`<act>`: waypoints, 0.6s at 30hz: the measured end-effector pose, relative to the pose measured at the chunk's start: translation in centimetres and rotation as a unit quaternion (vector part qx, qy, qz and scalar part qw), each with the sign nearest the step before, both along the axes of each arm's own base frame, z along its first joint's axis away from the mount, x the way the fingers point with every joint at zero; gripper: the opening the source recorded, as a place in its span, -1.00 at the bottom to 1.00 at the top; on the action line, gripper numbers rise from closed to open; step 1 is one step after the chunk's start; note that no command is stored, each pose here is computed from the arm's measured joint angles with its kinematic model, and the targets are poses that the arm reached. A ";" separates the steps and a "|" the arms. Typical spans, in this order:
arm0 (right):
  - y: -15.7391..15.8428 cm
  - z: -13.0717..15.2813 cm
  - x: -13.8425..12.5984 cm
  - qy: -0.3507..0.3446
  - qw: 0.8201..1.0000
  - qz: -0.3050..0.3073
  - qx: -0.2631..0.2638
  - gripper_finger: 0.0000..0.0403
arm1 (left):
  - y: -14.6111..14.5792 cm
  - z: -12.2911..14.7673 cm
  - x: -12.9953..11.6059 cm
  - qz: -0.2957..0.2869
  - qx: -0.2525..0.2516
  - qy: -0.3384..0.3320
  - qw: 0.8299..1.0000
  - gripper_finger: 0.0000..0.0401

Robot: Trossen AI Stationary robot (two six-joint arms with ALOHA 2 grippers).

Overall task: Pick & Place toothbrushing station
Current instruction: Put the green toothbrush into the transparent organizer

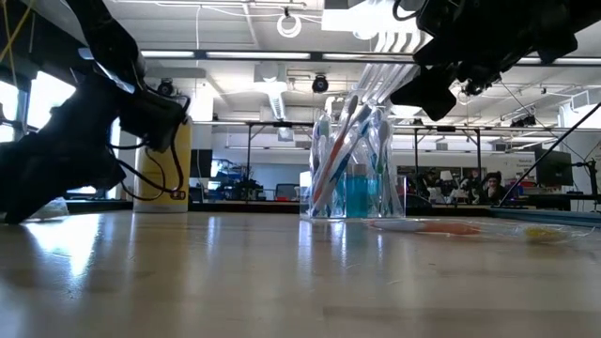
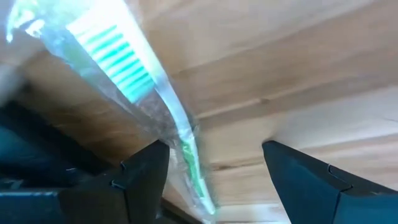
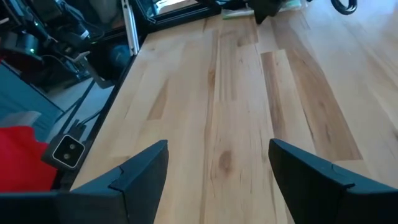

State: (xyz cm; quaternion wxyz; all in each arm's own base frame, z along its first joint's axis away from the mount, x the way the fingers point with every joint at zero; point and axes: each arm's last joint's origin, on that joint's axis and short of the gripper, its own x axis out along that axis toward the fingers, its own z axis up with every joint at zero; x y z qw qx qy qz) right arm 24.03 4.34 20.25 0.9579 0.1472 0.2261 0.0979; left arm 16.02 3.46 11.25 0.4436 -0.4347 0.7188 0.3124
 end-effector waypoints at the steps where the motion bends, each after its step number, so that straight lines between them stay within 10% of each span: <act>1: 0.0 0.0 0.0 0.000 1.000 0.000 0.000 0.34 | 0.0 0.0 0.1 0.000 -0.003 -0.007 1.000 0.34; 18: 0.0 0.0 0.0 0.000 1.000 -0.001 0.000 0.34 | 0.2 0.0 0.5 -0.015 0.015 -0.024 0.999 0.08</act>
